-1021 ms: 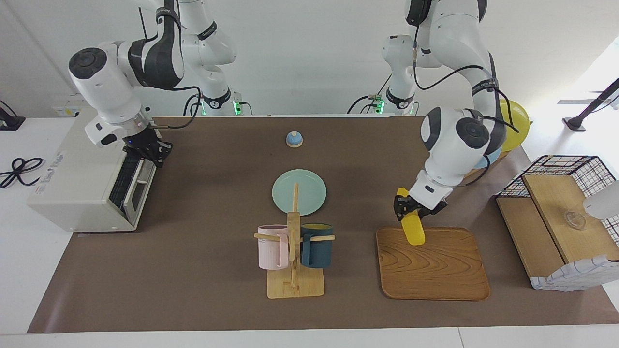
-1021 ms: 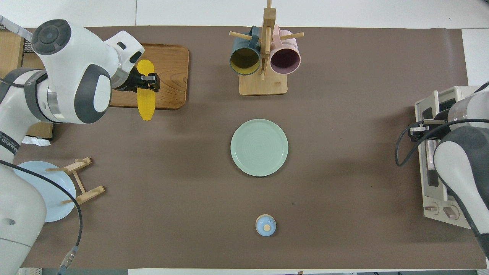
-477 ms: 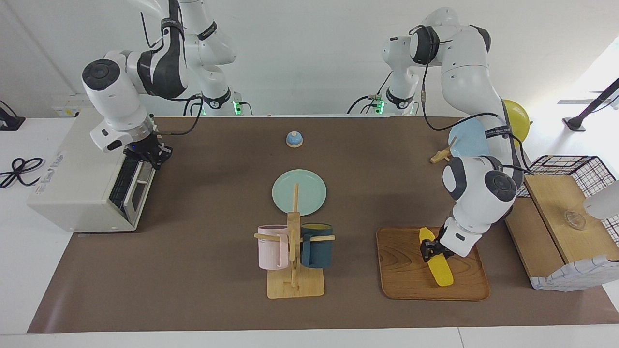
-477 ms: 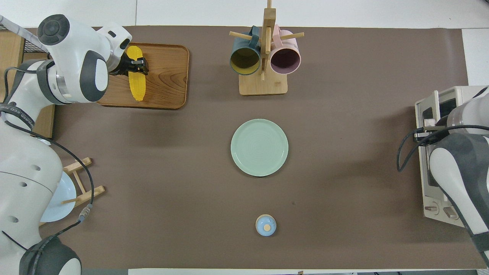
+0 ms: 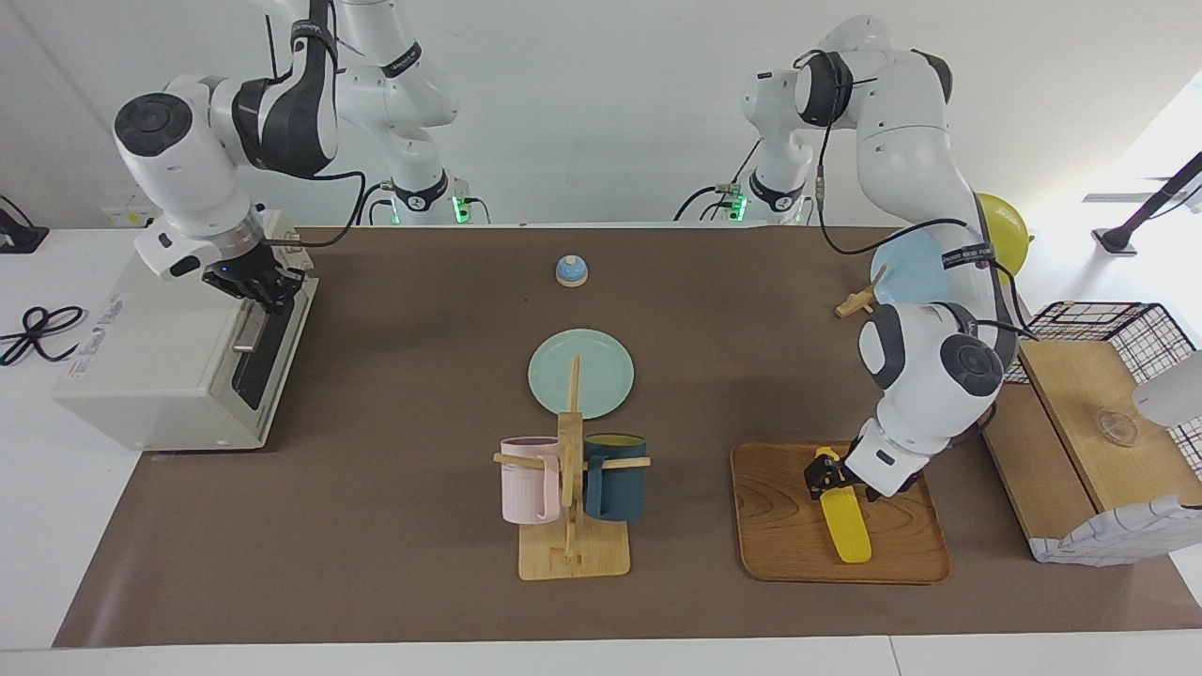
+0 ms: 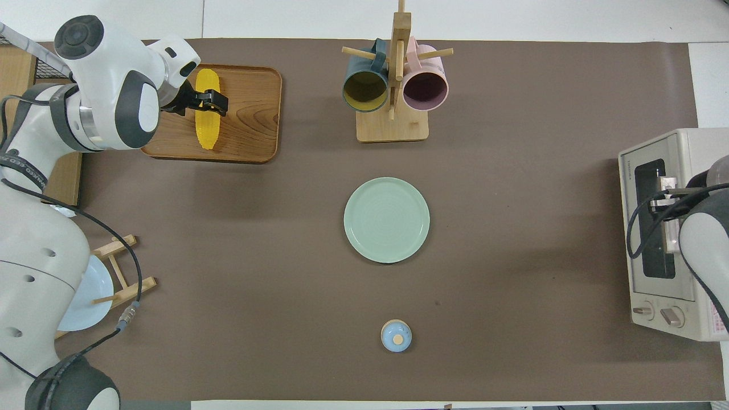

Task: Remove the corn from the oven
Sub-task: 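Open the left gripper to release the corn on the tray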

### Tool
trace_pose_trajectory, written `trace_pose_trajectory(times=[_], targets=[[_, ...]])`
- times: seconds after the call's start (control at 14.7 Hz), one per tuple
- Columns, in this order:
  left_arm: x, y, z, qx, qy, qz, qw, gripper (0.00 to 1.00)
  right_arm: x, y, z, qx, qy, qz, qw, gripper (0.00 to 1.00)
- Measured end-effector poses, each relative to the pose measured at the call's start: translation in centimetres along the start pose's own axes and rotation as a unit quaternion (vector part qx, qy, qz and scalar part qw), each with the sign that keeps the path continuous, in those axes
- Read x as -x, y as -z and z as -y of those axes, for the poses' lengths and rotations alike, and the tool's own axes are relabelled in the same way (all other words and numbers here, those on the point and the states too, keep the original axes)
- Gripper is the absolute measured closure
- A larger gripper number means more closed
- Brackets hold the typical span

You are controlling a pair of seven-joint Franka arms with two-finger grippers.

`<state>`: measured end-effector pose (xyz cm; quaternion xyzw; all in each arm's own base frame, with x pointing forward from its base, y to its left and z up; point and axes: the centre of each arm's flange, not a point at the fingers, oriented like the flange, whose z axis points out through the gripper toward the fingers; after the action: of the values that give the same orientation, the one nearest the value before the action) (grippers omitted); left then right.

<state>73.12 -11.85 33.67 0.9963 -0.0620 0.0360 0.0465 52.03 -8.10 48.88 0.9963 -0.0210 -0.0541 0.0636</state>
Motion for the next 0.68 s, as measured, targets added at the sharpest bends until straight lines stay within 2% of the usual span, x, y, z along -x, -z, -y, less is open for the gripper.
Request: trace_pose_trajectory(times=[0.14,0.27,0.34,0.54,0.61,0.68], targets=[[0.1,4.7,-0.4,0.002,-0.003,-0.01,1.0,0.0,0.1,2.8,0.1,-0.003,-0.001,0.003,1.0,0.85],[1.5,10.8,0.0,0.003,0.0,-0.002,1.0,0.0,0.0,5.9,0.6,-0.018,-0.001,0.008,1.0,0.72],[2.6,14.0,0.5,0.003,0.003,0.004,1.0,0.0,-0.1,7.3,1.0,-0.023,0.001,0.01,1.0,0.72],[6.4,23.1,1.6,0.002,0.012,0.012,1.0,0.0,-0.2,9.0,2.3,-0.025,0.013,0.016,0.999,0.48],[7.9,25.9,1.7,0.003,0.013,0.016,1.0,0.0,-0.2,9.1,2.6,-0.025,0.015,0.017,0.999,0.48],[9.4,28.2,1.9,0.002,0.015,0.022,1.0,0.0,-0.3,9.2,2.7,-0.025,0.016,0.016,0.999,0.42]])
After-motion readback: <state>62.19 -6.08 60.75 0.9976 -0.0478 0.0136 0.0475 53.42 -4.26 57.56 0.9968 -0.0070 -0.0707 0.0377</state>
